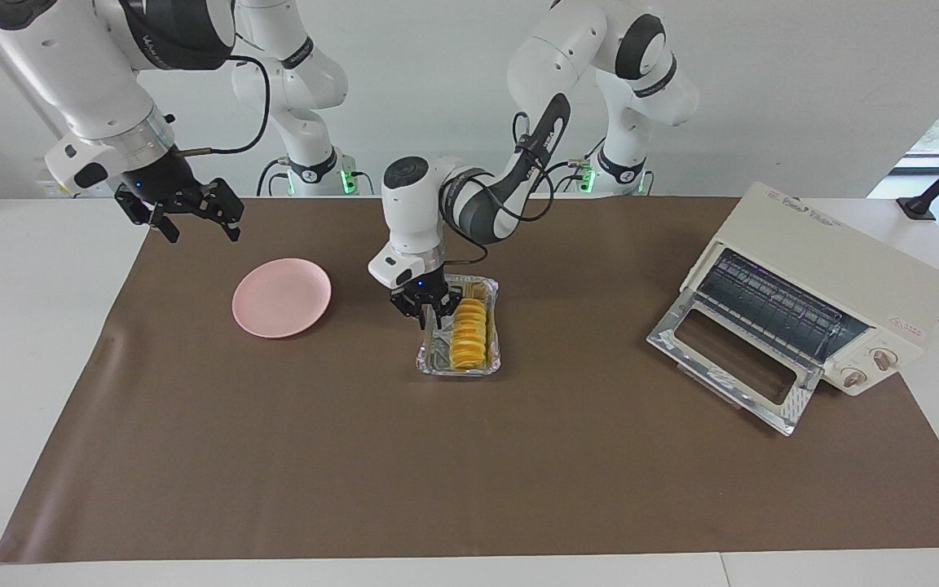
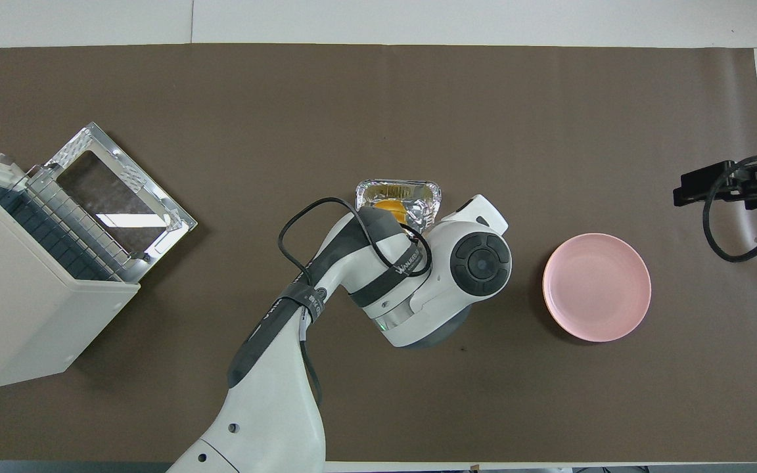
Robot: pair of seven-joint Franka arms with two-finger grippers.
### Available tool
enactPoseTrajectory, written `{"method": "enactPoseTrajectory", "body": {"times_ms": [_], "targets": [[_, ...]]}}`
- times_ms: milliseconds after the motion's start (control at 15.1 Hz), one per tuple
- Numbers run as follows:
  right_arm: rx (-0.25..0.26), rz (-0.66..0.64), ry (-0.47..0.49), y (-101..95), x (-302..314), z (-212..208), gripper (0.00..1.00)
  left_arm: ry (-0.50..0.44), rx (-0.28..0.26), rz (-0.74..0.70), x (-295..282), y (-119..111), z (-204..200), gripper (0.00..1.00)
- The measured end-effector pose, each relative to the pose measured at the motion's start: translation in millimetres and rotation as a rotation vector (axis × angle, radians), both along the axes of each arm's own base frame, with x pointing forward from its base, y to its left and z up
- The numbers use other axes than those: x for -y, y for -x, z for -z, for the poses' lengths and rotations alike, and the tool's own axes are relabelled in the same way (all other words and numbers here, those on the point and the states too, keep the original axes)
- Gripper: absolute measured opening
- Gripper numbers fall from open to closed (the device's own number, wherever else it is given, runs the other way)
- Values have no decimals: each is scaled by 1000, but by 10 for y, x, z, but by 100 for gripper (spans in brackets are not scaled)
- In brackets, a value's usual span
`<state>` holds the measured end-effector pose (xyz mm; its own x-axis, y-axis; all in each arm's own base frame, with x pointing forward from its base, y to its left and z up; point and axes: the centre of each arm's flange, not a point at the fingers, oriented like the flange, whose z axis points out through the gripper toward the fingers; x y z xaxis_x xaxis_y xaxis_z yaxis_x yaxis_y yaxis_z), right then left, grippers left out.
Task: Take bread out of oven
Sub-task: 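Set the foil tray on the table and open the left gripper, then retract the left gripper while the right gripper reaches the foil tray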
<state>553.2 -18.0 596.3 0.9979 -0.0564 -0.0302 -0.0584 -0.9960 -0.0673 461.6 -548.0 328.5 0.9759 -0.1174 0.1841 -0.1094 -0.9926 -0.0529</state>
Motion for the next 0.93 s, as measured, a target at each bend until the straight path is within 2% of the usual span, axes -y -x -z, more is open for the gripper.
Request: {"method": "enactPoseTrajectory", "body": {"times_ms": [198,331,463,595,793,926], "targets": [[-2,0,0,6,-3,6,100,26,17,-45,-137,-246,-164,82],[8,-1,0,5,-8,18,100,48,4,-107,-300,-485,-354,100],[39,-1,2,-3,-25,89,100,76,5,-154,-527,-759,-638,100],[73,-19,3,-27,-152,192,100,89,6,-141,-934,-1017,-1119,100],[81,-35,0,-62,-567,376,100,24,-39,-54,-1877,-1225,-1896,100],[88,-24,-4,-139,-996,586,100,-15,-76,7,-2556,-1316,-2250,100]]}}
